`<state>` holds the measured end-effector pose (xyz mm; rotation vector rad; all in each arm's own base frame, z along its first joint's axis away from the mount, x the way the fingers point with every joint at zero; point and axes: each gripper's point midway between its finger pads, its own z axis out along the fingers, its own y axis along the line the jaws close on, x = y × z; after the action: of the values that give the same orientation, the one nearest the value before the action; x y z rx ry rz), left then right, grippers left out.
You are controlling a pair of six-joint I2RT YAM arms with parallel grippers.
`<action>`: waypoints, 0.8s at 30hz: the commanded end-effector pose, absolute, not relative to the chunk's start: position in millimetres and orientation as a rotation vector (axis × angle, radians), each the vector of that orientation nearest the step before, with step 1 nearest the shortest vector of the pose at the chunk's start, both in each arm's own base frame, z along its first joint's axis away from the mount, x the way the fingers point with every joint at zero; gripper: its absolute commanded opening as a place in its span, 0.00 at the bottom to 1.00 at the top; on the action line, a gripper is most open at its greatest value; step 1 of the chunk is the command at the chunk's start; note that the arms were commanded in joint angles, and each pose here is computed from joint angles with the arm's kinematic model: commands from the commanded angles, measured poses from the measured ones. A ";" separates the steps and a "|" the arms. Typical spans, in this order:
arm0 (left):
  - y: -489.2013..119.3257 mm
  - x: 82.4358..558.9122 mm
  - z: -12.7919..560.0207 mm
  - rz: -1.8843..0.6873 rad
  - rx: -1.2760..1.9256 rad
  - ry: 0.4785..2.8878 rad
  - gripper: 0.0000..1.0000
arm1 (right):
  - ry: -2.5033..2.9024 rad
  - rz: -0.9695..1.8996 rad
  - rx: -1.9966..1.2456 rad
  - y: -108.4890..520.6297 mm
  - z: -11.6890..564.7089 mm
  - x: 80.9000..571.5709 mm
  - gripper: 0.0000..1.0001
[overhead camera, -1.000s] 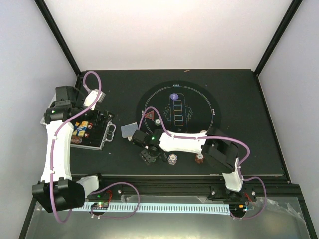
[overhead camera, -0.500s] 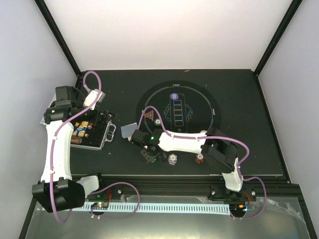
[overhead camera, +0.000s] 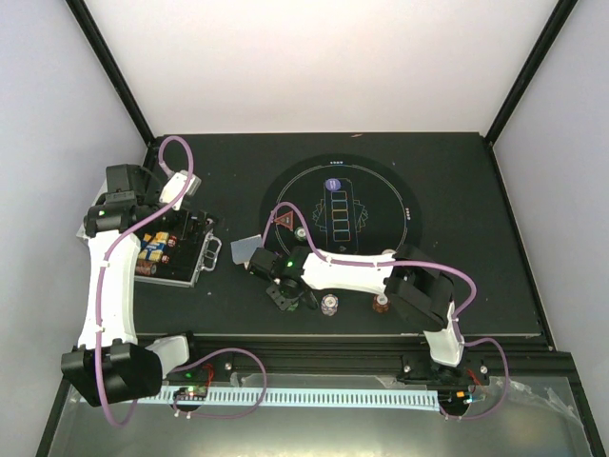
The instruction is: Distribute texas hold em gaming equipment
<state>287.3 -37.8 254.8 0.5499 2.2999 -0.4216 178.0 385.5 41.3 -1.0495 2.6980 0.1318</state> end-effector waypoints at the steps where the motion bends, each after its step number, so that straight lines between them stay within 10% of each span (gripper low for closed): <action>1: -37.8 285.8 269.5 -0.420 0.549 2.265 0.99 | 2.690 0.112 -1.030 384.7 41.7 179.4 0.52; 12: -36.5 285.8 271.4 -0.414 0.547 2.261 0.99 | 2.686 0.098 -1.037 383.2 40.5 180.3 0.53; 24: -35.4 286.7 273.8 -0.408 0.544 2.259 0.99 | 2.632 0.154 -1.001 388.7 76.8 186.3 0.15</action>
<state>287.7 -35.2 255.0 0.5396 2.3011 -0.4168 180.3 384.3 43.7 -1.0377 2.6893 0.1198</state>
